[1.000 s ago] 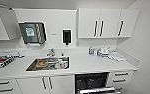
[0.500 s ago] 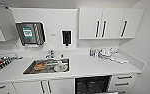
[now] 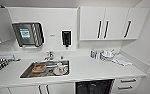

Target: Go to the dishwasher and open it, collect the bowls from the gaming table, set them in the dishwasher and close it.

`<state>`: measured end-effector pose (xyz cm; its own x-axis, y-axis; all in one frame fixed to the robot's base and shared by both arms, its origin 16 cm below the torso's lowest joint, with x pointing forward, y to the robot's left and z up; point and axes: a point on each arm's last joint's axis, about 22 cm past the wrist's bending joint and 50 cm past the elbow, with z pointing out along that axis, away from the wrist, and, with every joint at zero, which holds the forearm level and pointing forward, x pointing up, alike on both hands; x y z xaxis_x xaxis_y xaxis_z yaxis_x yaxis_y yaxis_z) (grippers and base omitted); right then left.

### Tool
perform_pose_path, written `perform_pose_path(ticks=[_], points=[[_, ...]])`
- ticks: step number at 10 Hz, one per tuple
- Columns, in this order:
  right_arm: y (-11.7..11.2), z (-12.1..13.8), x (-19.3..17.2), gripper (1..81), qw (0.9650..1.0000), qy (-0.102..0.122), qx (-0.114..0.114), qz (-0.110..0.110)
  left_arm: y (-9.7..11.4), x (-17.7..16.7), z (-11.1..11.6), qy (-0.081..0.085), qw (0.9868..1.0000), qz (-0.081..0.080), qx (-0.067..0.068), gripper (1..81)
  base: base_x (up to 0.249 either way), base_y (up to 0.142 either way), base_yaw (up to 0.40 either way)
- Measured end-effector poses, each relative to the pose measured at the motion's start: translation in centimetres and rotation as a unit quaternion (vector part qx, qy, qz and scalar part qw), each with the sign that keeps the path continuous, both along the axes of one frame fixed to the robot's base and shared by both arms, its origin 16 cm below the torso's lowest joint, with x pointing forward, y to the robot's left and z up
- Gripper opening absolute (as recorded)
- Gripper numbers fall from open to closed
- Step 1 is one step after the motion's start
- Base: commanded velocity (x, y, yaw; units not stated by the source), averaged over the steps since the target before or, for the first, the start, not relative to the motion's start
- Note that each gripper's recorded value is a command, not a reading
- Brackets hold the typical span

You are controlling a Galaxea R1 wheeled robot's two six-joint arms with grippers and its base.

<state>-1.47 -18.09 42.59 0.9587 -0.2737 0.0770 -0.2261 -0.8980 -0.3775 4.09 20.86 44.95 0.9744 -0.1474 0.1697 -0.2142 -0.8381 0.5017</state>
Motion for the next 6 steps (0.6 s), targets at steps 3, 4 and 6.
perform_pose_path(ticks=[3,4,6], points=[[0.0,0.0,0.0,1.0,1.0,0.0,0.0,0.0,0.0,0.0,0.0,0.0,1.0,0.0,0.0,1.0,0.143,0.0,0.0],[0.0,0.0,0.04,1.0,1.0,0.0,0.0,0.0,0.0,0.03,0.0,0.0,1.0,0.0,0.0,1.0,0.123,0.0,0.0],[-0.05,0.02,0.5,1.0,1.0,-0.002,0.0,0.0,-0.03,0.29,0.0,0.0,1.0,0.0,0.0,1.0,0.039,0.0,0.0]])
